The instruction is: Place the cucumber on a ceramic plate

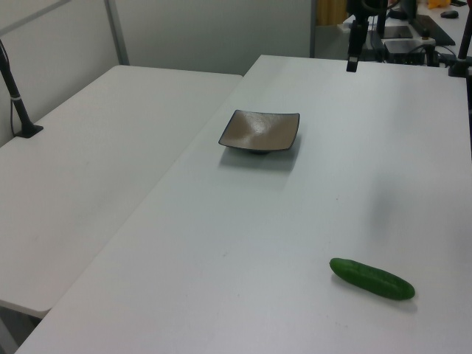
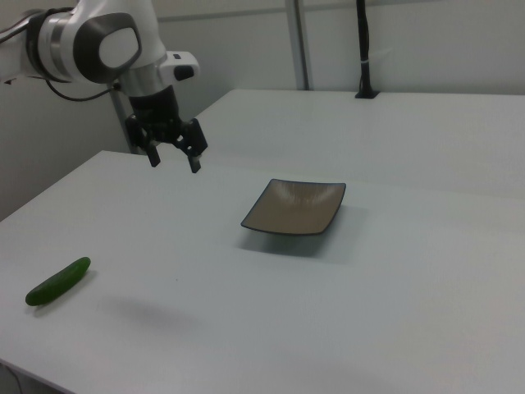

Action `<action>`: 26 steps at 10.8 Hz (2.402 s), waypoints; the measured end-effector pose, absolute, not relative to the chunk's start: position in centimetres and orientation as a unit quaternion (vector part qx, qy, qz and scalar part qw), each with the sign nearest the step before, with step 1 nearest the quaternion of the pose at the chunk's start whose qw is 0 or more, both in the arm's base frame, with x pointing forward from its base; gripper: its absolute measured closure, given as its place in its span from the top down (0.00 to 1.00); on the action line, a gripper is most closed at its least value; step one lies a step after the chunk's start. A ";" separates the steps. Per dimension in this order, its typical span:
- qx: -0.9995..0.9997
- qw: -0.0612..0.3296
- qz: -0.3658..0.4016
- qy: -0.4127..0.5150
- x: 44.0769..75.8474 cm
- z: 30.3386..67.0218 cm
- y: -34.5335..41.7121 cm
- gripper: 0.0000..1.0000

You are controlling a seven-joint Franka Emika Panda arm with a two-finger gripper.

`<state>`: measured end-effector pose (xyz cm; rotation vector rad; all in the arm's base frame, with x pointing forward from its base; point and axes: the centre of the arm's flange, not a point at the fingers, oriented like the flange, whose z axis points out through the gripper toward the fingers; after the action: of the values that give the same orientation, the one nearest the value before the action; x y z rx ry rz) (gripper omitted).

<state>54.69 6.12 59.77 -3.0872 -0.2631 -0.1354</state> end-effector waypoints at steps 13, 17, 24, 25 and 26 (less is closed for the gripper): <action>-0.999 0.026 -0.016 -0.020 45.6 59.4 30.2 1.00; -0.998 0.016 0.009 -0.064 42.4 56.6 36.2 1.00; -0.996 0.015 0.048 -0.071 42.2 45.9 42.4 1.00; -0.996 0.015 0.053 -0.072 42.3 44.1 42.9 1.00; -0.996 0.016 0.055 -0.072 42.4 43.0 43.1 1.00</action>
<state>42.36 43.08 43.04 -3.0967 -0.2231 0.1715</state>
